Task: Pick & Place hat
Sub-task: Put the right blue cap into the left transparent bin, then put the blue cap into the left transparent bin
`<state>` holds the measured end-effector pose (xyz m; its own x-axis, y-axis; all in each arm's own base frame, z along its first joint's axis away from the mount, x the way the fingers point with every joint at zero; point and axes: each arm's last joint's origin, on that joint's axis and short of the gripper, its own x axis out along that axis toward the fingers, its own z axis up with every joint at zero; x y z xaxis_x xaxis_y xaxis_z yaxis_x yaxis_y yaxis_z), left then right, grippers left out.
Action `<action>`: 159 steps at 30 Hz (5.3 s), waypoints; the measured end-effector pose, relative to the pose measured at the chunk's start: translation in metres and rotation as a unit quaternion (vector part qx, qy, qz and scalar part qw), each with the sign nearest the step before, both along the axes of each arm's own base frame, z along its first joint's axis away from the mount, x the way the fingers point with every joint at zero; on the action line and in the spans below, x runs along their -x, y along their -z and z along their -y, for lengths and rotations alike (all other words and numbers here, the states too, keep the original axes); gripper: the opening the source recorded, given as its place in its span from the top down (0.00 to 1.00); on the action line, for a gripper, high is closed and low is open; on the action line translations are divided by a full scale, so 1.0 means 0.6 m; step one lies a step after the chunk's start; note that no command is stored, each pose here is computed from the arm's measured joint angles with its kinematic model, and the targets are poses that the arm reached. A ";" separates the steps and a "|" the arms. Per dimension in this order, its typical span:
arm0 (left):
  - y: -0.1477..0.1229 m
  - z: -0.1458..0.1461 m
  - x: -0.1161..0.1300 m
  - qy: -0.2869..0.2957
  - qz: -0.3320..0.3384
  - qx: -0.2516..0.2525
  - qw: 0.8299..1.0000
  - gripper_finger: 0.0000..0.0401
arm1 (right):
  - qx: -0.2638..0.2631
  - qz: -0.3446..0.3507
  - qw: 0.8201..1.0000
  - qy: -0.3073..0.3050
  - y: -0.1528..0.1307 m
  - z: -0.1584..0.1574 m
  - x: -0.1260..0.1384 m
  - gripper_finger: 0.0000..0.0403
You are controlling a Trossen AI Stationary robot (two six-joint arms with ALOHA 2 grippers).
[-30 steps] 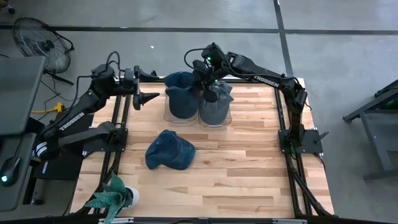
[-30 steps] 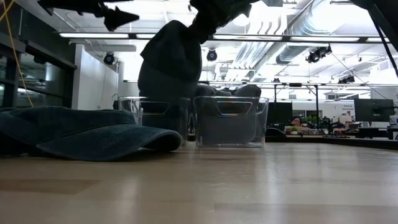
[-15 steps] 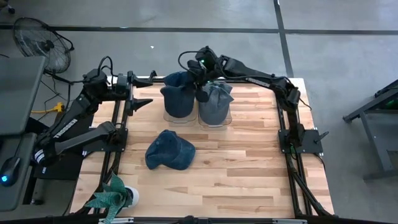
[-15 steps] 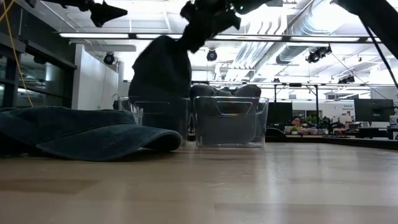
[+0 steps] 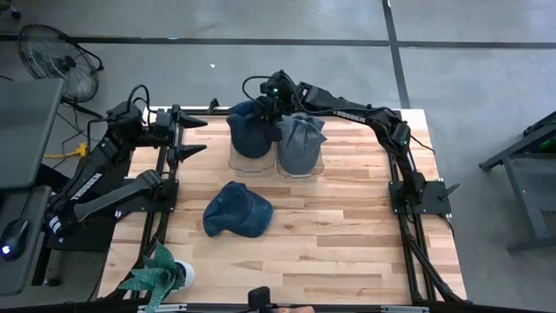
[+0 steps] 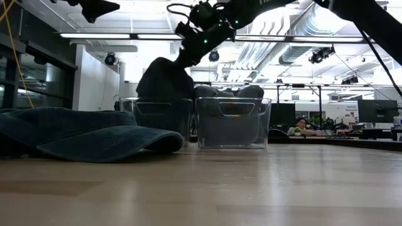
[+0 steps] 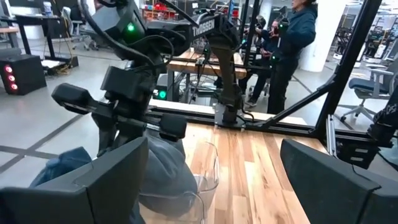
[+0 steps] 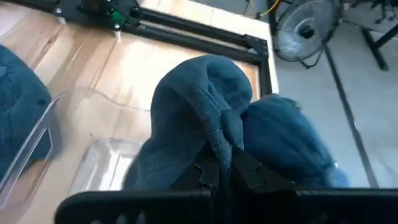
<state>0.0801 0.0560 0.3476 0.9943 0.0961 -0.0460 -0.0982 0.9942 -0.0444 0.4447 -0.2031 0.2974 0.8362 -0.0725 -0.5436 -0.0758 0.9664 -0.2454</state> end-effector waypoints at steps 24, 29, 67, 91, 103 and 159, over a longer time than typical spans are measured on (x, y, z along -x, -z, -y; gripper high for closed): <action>0.013 0.011 0.009 0.017 -0.028 0.032 0.999 0.10 | -0.008 -0.017 0.999 0.026 0.014 0.017 -0.007 0.60; 0.016 0.012 0.010 0.017 -0.035 0.039 0.998 0.10 | -0.016 -0.014 0.999 0.032 -0.014 0.015 -0.004 0.42; 0.043 0.017 0.015 0.019 -0.103 0.054 0.993 0.10 | -0.136 -0.389 0.911 -0.032 -0.016 -0.309 0.036 0.37; 0.048 0.021 0.018 0.026 -0.112 0.076 0.990 0.10 | 0.282 -0.222 0.932 -0.053 0.285 -0.546 0.079 0.37; 0.048 0.019 0.018 0.006 -0.111 0.103 0.988 0.10 | 0.329 -0.078 0.939 -0.058 0.303 -0.558 0.077 0.37; 0.042 0.017 0.017 -0.012 -0.087 0.197 0.976 0.10 | 0.363 -0.012 0.931 -0.031 0.269 -0.557 0.051 0.98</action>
<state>0.0701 0.0456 0.3223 0.9658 0.0609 -0.2519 -0.1620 0.9006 -0.4034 0.4138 0.1313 0.1362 0.8392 -0.3807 -0.3884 -0.1398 0.5392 -0.8305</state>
